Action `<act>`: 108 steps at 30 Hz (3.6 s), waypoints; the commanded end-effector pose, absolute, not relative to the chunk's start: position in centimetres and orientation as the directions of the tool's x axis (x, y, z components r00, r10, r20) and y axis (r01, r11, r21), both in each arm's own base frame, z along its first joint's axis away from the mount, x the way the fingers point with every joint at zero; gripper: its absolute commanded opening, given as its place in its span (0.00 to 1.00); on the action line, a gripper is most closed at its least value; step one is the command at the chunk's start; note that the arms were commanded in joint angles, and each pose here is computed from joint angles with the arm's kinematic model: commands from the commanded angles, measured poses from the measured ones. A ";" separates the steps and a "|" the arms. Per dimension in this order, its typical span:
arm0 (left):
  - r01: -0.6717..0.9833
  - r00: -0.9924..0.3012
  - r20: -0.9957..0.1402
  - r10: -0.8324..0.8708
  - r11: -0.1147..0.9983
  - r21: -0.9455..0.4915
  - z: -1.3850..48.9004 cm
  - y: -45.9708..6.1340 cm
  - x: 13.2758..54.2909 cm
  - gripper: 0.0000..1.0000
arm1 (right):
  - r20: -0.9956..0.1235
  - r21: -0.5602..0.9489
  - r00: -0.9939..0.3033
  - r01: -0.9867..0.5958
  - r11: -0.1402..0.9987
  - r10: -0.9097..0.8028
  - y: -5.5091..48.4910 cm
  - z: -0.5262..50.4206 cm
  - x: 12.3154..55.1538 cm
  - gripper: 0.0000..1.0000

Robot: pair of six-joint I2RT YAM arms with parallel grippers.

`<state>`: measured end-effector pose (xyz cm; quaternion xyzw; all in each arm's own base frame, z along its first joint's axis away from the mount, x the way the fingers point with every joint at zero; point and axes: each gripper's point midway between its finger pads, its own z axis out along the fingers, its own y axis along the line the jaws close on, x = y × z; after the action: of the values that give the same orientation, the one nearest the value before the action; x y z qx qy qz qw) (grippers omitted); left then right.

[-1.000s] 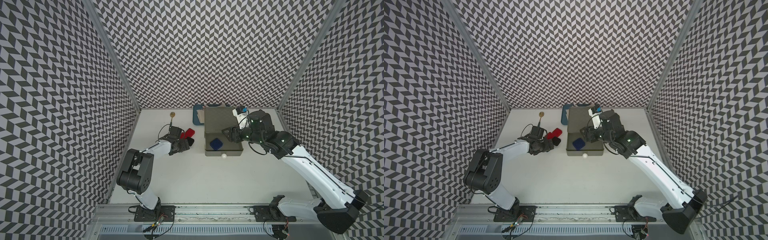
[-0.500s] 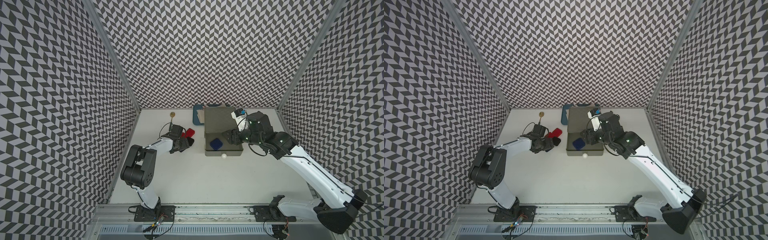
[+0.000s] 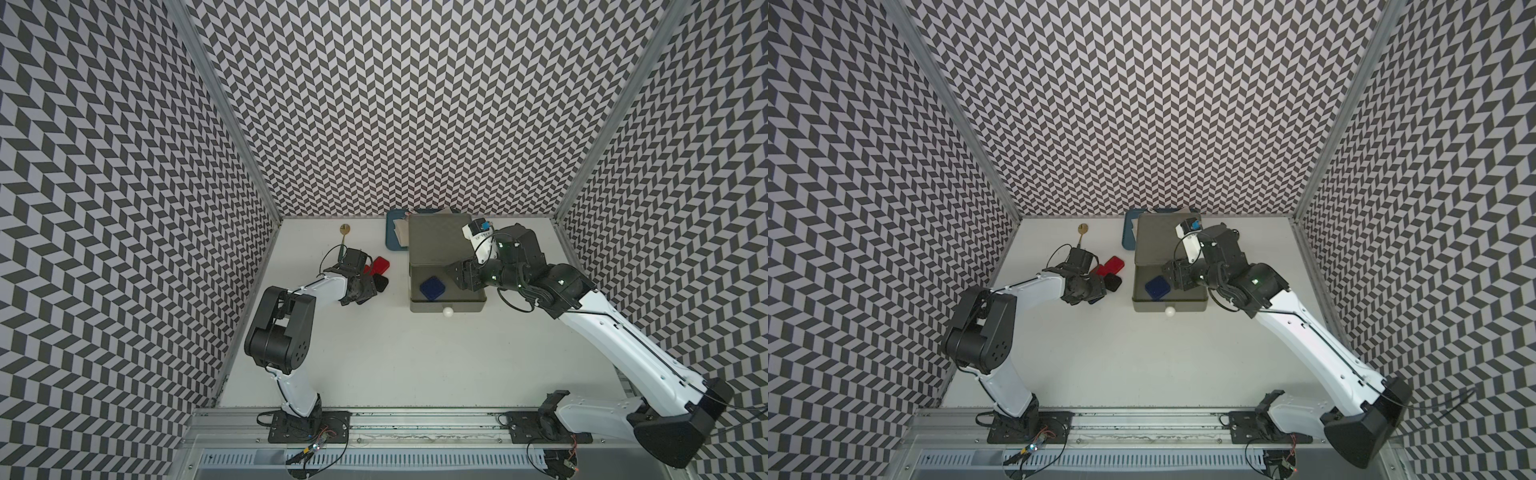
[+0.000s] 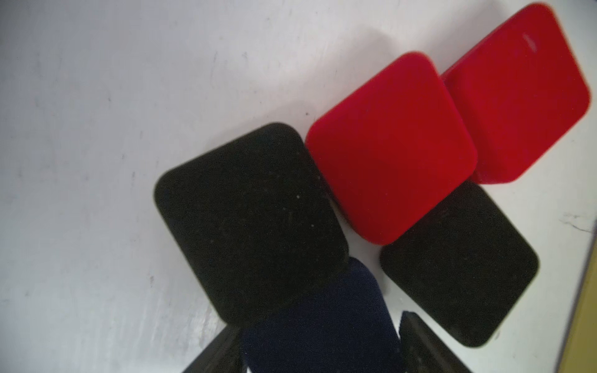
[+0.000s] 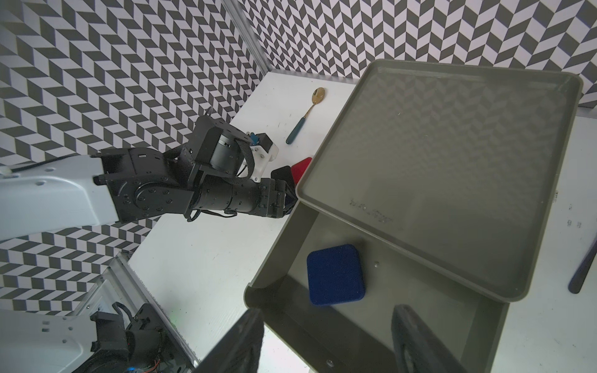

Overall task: Place the brooch boxes into the drawer by color
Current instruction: Pick up the brooch box from the center of the board, then place the brooch box in the drawer.

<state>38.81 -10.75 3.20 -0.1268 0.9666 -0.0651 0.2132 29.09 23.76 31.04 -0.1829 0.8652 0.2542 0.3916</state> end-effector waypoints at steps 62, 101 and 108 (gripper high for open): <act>0.639 0.002 -0.977 0.211 0.752 0.164 36.7 -22.1 25.5 0.65 | -0.719 0.441 -0.633 -0.734 0.516 -0.288 36.0 35.9 26.0 0.67; 0.580 -0.051 -0.999 0.015 0.814 -0.017 36.8 -19.8 27.8 1.00 | -0.721 0.489 -0.692 -0.473 0.733 0.033 23.3 30.7 28.4 0.07; 0.595 -0.086 -0.996 0.025 0.803 -0.031 35.6 -19.9 28.1 1.00 | -0.716 0.498 -0.692 -0.412 0.763 0.094 21.4 29.2 28.7 0.07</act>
<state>28.42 -19.46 35.14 0.2164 0.7125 -0.2040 0.6355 27.50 21.79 26.77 -0.1059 0.8804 0.3212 0.3325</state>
